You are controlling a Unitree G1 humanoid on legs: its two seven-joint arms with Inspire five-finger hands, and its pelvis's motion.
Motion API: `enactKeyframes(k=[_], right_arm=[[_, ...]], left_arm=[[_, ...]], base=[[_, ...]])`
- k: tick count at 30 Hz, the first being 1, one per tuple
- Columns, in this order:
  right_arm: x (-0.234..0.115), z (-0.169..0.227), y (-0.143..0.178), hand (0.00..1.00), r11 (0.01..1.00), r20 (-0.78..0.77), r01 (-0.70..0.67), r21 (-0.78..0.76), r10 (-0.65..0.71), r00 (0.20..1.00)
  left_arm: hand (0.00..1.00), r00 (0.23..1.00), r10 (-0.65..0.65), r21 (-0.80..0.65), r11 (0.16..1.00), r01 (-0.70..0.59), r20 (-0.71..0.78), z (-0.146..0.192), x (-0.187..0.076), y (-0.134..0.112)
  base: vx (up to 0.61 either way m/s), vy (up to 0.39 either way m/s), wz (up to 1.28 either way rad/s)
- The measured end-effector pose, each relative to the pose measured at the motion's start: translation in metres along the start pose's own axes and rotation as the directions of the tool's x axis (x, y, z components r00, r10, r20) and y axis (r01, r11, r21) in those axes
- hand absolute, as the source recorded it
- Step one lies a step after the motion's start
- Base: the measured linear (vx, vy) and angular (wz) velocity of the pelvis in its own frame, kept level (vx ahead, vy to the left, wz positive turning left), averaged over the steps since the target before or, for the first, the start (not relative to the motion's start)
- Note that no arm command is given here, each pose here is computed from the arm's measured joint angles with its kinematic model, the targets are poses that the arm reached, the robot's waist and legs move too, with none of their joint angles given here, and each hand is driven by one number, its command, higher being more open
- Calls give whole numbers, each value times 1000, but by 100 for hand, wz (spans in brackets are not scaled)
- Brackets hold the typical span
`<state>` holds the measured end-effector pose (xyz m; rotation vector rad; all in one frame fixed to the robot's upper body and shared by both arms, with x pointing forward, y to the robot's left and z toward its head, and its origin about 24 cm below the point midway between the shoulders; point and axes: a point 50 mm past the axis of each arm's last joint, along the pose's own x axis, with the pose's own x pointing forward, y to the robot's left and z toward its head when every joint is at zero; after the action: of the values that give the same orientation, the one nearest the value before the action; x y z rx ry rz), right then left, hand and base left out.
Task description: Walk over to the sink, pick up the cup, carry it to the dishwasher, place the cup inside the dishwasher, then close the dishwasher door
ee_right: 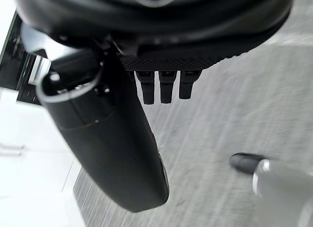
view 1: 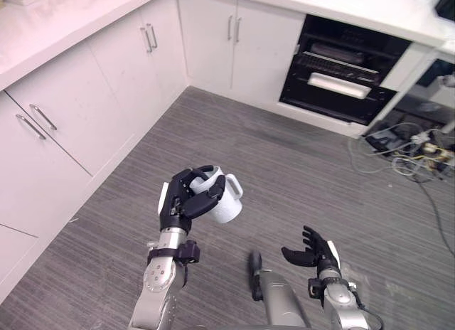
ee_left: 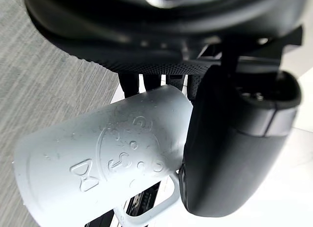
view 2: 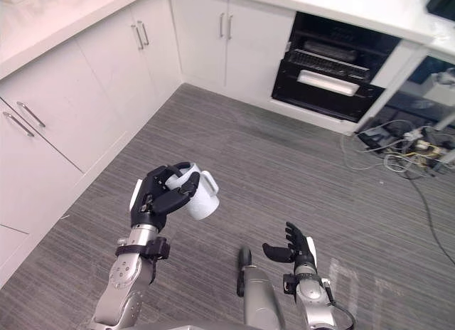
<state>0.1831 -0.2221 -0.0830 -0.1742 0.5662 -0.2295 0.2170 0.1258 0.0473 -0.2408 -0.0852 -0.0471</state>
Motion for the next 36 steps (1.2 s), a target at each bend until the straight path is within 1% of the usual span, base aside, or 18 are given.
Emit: enactKeyframes(k=[2, 4, 6, 8, 11, 14, 15, 16, 19, 22, 25, 27, 30, 31, 33, 36], right_arm=[[2, 4, -2, 90, 1000, 15, 9, 8, -9, 1000], [-5, -1, -7, 90, 1000, 5, 17, 4, -17, 1000], [-20, 6, -7, 90, 1000, 77, 16, 12, -17, 997], [-20, 13, -5, 90, 999, 104, 28, 36, -32, 994], [-13, 17, -4, 90, 999, 116, 28, 37, -32, 993], [-9, 6, -11, 90, 999, 62, 40, 9, -41, 997], [-9, -1, -8, 90, 1000, 34, 29, 7, -29, 999], [-11, -10, 4, 90, 1000, -14, 5, 30, -5, 1000], [-15, -17, 5, 90, 1000, -36, 0, 26, 1, 999], [-11, -9, 12, 90, 999, -13, -20, 29, 20, 1000], [-8, -5, 18, 90, 999, 0, -48, 16, 48, 999], [-3, 10, 30, 90, 995, 51, -95, -6, 95, 994], [2, 23, 36, 90, 993, 93, -120, -16, 121, 988], [2, 23, 35, 90, 992, 94, -120, -22, 122, 988], [5, 27, 20, 90, 993, 105, -90, -74, 97, 990], [0, 27, 2, 90, 997, 126, -37, -73, 46, 991]], left_arm=[[30, 999, -34, -15, 999, 34, 1, -1, 6, -10], [30, 998, -46, -46, 998, 45, -29, -9, 8, -19], [30, 999, -42, -74, 996, 41, -20, -10, 2, -21], [30, 998, -69, -70, 995, 68, -12, -8, 4, -24], [30, 996, -84, -57, 995, 83, -24, -11, 2, -22], [30, 996, -74, -57, 996, 72, -51, -16, -2, -20], [30, 996, -65, -52, 997, 62, -65, -19, -4, -17], [30, 995, -46, -24, 999, 44, -91, -21, -4, -10], [30, 994, -42, -15, 999, 41, -102, -22, -6, -8], [30, 993, -61, 25, 998, 63, -96, -18, -6, -3], [30, 992, -48, 36, 998, 53, -114, -20, -7, 0], [30, 996, -48, 37, 998, 51, -78, -15, -3, -1], [30, 996, -71, 35, 997, 72, -51, -10, 4, -6], [30, 996, -72, 33, 997, 73, -53, -11, 4, -7], [30, 995, -77, 19, 997, 78, -65, -15, 7, -16], [30, 991, -119, 29, 992, 121, -60, -16, 17, -28]], base=[[604, -93, 68], [626, -147, 65], [648, -93, -18], [619, 11, -11], [519, 113, -39], [532, 325, -69], [485, 374, -60], [449, 290, -24], [480, 296, -40], [431, 243, -71], [393, 87, -51], [568, 120, -64], [556, 55, -31], [718, 35, -19], [710, 30, -33], [648, -120, -23]])
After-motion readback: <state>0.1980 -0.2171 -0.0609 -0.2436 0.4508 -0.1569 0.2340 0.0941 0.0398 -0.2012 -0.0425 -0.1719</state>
